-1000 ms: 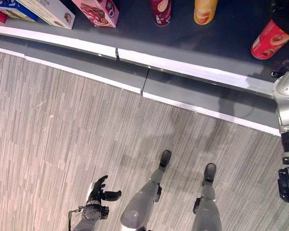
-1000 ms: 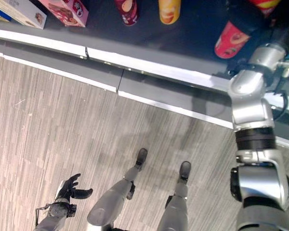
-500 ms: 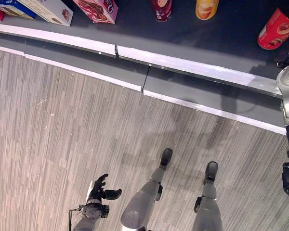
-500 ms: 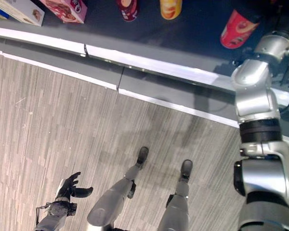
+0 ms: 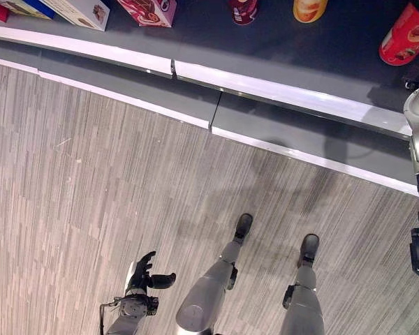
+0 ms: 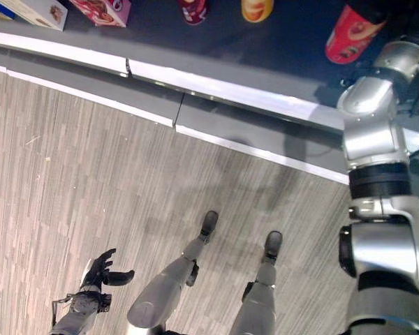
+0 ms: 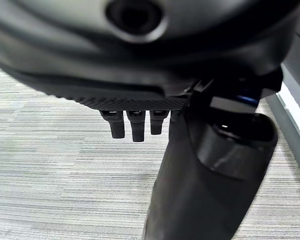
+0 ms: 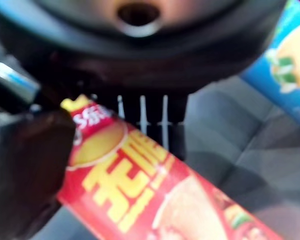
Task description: Put the goods on the table back onto the shelves and tidy them up.
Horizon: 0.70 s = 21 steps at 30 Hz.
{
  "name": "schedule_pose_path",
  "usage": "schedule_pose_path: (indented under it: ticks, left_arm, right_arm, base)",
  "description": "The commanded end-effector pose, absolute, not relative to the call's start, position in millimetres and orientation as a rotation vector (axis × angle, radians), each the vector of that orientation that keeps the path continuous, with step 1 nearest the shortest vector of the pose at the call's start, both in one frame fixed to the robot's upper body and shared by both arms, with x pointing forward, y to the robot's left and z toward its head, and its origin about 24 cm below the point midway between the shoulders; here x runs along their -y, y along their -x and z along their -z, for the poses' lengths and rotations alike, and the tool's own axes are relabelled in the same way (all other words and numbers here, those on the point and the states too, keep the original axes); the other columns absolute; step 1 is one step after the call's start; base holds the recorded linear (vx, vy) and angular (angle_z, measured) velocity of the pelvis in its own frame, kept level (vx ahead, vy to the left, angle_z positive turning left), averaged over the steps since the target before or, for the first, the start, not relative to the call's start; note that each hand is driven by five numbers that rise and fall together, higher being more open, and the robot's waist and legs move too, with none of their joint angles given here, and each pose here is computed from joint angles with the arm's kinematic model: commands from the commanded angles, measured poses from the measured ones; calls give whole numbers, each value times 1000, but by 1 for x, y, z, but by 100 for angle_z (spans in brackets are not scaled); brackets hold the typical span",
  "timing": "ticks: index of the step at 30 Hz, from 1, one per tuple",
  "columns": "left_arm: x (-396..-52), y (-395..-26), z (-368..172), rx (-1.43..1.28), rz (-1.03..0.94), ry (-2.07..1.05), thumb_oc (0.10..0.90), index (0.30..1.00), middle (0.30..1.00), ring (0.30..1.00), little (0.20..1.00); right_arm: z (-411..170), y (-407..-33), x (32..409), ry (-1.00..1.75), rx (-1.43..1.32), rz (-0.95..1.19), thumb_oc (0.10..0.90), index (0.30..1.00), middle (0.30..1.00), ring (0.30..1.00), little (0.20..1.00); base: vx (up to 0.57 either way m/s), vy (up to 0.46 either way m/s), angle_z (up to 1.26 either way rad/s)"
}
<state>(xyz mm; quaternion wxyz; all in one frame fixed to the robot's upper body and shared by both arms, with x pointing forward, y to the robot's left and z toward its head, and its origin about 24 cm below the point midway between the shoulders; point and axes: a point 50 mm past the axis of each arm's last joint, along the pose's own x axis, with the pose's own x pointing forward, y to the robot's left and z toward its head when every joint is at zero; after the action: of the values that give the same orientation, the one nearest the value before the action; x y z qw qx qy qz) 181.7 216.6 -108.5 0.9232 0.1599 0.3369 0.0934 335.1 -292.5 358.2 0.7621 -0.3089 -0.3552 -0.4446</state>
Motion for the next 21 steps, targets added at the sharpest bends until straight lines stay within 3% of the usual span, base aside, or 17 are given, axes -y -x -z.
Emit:
schedule_pose_path:
  ticks: [1, 3, 4, 5, 21]
  left_arm:
    - [-245, -158, 114, -751, -266, -430, 800, 900, 900, 900, 900]
    - [-246, -158, 114, -751, -269, -430, 800, 900, 900, 900, 900]
    - [-246, -158, 114, -751, -272, -433, 800, 900, 900, 900, 900]
    - [-246, -158, 113, -749, -273, -434, 800, 900, 900, 900, 900]
    - [-239, -160, 117, -772, -280, -431, 800, 900, 900, 900, 900]
  right_arm:
    - [-410, -304, 292, 751, 1003, 1042, 400, 300, 300, 300, 300]
    - [-409, -306, 292, 739, 998, 1037, 400, 300, 300, 300, 300]
    - [-407, -307, 292, 728, 991, 1037, 671, 707, 707, 707, 707]
    - [-407, -307, 292, 727, 993, 1035, 800, 900, 900, 900, 900]
    - [-370, -312, 283, 522, 987, 1012, 800, 900, 900, 900, 900]
  base:
    - [0, 0, 0]
    - [0, 0, 0]
    - [0, 0, 0]
    - [0, 0, 0]
    - [-11, 1, 0]
